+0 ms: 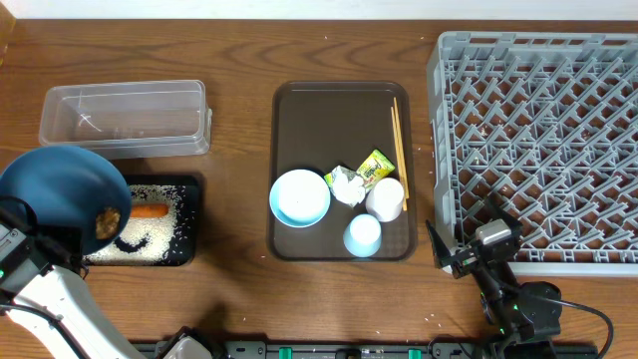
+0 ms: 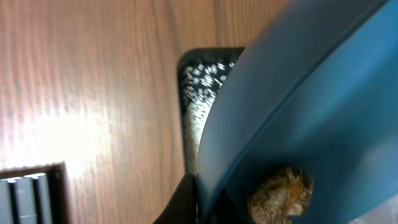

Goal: Sort waste into correct bins and load items into the dishwasher rack

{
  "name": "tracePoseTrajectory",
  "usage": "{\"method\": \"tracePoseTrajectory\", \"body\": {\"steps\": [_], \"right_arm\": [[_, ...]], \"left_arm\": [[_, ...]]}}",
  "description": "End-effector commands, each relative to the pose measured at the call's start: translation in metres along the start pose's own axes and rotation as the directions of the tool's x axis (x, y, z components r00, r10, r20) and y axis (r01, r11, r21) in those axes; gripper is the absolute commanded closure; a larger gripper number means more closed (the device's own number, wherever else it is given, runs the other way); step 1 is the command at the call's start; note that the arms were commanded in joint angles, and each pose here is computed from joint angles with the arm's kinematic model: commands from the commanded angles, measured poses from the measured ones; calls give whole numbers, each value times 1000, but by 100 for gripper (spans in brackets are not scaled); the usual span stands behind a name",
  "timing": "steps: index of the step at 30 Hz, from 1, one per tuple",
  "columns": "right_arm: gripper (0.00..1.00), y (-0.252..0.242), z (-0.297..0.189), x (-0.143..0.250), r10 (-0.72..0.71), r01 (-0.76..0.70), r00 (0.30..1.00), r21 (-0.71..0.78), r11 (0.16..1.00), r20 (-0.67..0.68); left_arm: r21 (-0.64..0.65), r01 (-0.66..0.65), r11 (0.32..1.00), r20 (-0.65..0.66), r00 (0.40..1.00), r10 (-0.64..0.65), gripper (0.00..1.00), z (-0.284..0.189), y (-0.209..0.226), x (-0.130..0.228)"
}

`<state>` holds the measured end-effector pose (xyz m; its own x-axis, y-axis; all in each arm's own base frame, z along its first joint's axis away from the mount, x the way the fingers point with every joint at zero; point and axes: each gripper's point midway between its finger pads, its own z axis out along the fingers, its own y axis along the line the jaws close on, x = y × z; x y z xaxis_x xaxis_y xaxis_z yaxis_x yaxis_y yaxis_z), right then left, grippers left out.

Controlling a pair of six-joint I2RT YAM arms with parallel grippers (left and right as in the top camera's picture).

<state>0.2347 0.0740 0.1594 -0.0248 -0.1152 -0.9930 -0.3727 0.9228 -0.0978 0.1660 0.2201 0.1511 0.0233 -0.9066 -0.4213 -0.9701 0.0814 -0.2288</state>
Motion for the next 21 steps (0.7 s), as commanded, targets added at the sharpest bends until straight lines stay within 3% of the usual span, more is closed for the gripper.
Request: {"method": "tracePoseTrajectory", "body": {"steps": [1, 15, 18, 21], "right_arm": [[1, -1, 0, 2, -5, 5, 1000, 2, 1000, -6], [1, -1, 0, 2, -5, 5, 1000, 2, 1000, -6], [1, -1, 0, 2, -5, 5, 1000, 2, 1000, -6], [1, -1, 0, 2, -5, 5, 1000, 2, 1000, -6]], "left_arm": [[-46, 16, 999, 115, 993, -10, 94, -15, 7, -21], [95, 33, 995, 321, 945, -62, 94, -18, -30, -76], [-9, 6, 1000, 381, 924, -3, 94, -11, -22, -88], [-212, -121, 970, 441, 873, 205, 94, -12, -9, -105]]}}
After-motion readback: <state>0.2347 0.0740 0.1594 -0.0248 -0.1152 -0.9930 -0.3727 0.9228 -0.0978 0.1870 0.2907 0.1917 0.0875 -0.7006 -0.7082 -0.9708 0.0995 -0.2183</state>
